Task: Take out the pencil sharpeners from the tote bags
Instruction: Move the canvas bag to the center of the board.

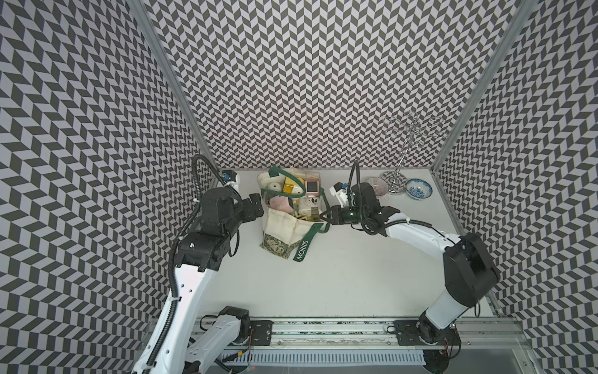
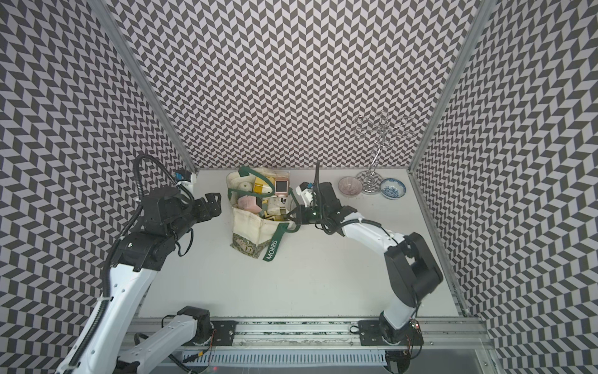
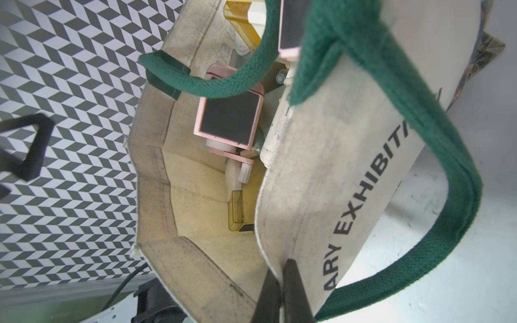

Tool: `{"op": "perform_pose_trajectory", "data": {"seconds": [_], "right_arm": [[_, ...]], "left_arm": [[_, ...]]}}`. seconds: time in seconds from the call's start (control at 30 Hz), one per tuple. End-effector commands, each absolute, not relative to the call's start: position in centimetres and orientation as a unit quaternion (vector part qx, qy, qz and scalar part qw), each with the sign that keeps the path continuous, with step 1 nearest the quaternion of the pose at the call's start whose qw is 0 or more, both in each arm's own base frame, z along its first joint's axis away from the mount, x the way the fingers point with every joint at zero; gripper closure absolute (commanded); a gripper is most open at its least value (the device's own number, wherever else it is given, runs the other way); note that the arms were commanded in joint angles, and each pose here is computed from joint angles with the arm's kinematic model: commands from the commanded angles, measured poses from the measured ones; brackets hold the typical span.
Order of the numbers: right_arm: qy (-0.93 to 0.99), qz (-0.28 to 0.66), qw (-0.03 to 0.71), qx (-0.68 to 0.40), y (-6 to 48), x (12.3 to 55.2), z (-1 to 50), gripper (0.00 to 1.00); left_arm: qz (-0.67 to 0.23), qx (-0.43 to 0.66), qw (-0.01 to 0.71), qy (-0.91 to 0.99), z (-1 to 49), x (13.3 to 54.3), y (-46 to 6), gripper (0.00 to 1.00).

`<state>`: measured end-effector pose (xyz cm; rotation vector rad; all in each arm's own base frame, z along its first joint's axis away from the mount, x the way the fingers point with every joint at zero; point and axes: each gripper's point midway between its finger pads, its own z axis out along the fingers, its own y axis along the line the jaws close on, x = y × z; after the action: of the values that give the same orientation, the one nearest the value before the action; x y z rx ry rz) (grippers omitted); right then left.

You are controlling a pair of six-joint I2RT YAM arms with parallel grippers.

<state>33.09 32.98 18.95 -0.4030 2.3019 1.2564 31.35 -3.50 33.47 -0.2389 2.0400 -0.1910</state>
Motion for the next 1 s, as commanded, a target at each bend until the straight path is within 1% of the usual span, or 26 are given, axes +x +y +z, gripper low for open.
{"op": "perform_pose_trajectory", "data": {"seconds": [0.0,0.07,0.1,0.17,0.23,0.37,0.47,0.57,0.8,0.87,0.97], "right_arm": [[0.803,0.490,0.288,-0.179,32.4,31.9,22.4,1.00],[0.805,0.486,0.292,-0.177,31.6,31.8,22.4,1.00],[0.806,0.485,0.291,-0.177,31.4,31.8,22.3,1.00],[0.805,0.486,0.290,-0.177,30.9,31.8,22.2,1.00],[0.804,0.488,0.291,-0.174,30.6,31.8,22.0,1.00],[0.805,0.485,0.293,-0.177,30.3,31.8,22.0,1.00],[0.804,0.486,0.294,-0.176,29.8,31.7,22.0,1.00],[0.805,0.483,0.295,-0.174,29.3,31.6,21.7,1.00],[0.807,0.483,0.292,-0.172,28.8,31.4,21.2,1.00],[0.807,0.483,0.294,-0.172,28.8,31.5,21.2,1.00],[0.807,0.481,0.296,-0.172,28.7,31.4,21.2,1.00]], "left_arm": [[-0.108,-0.039,0.503,0.857,34.1,33.0,-5.6,0.10],[-0.125,0.033,0.479,0.869,33.6,33.5,-8.7,0.13],[-0.113,0.061,0.469,0.874,33.5,33.6,-9.9,0.14],[-0.041,0.109,0.442,0.889,32.4,34.0,-12.0,0.11],[0.026,0.162,0.407,0.899,31.2,34.3,-14.2,0.11],[0.091,0.244,0.372,0.891,29.0,35.2,-19.3,0.11],[0.123,0.251,0.352,0.893,27.1,36.5,-20.4,0.13],[0.149,0.251,0.335,0.896,25.5,37.2,-20.2,0.15],[0.191,0.246,0.320,0.895,23.6,38.1,-19.6,0.17],[0.197,0.249,0.312,0.895,22.8,38.3,-19.7,0.22],[0.193,0.249,0.306,0.898,22.3,38.7,-19.9,0.32]]}}
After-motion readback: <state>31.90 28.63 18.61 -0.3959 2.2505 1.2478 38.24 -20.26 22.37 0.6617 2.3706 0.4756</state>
